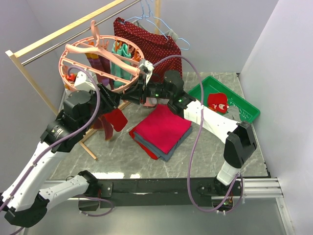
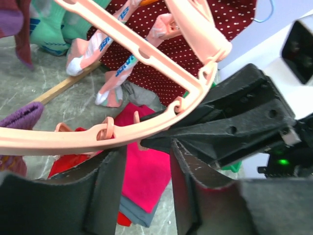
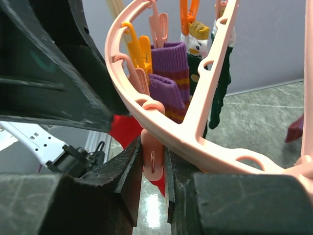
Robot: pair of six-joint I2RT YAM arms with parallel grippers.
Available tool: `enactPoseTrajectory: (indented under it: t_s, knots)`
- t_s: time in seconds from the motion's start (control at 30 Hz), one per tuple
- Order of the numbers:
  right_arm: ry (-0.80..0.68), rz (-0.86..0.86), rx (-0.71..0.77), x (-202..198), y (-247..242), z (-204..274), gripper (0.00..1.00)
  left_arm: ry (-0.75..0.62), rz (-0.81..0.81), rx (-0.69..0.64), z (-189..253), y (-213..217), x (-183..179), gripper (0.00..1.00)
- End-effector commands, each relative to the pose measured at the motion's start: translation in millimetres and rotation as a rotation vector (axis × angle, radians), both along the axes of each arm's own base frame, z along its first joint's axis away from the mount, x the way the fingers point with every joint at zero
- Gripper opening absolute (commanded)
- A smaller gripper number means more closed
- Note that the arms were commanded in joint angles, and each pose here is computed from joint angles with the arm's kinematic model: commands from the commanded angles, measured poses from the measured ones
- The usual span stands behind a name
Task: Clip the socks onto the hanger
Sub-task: Open the clamp at the hanger.
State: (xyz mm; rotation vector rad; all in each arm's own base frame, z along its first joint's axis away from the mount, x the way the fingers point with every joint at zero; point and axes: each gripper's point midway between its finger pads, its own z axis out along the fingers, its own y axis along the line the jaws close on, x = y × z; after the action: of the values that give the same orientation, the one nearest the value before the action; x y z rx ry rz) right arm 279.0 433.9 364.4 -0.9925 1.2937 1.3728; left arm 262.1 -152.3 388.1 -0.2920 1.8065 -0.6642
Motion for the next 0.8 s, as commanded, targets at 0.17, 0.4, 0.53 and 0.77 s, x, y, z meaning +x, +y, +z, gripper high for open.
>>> enactPoseTrajectory:
  t_s: [0.17, 0.4, 0.53, 0.77]
  knots:
    - [-0.061, 0.099, 0.053, -35, -4, 26, 0.28, -0.102, 0.067, -0.017, 17, 0, 24, 0.38]
    - [-0.053, 0.111, 0.049, -39, -4, 21, 0.31, -0.117, 0.078, -0.023, 14, -1, 30, 0.28]
    - [-0.045, 0.107, 0.046, -40, -5, 16, 0.35, -0.120, 0.079, -0.023, 13, -2, 31, 0.22]
    - [-0.039, 0.099, 0.045, -40, -7, 11, 0.38, -0.119, 0.082, -0.023, 11, -2, 32, 0.16]
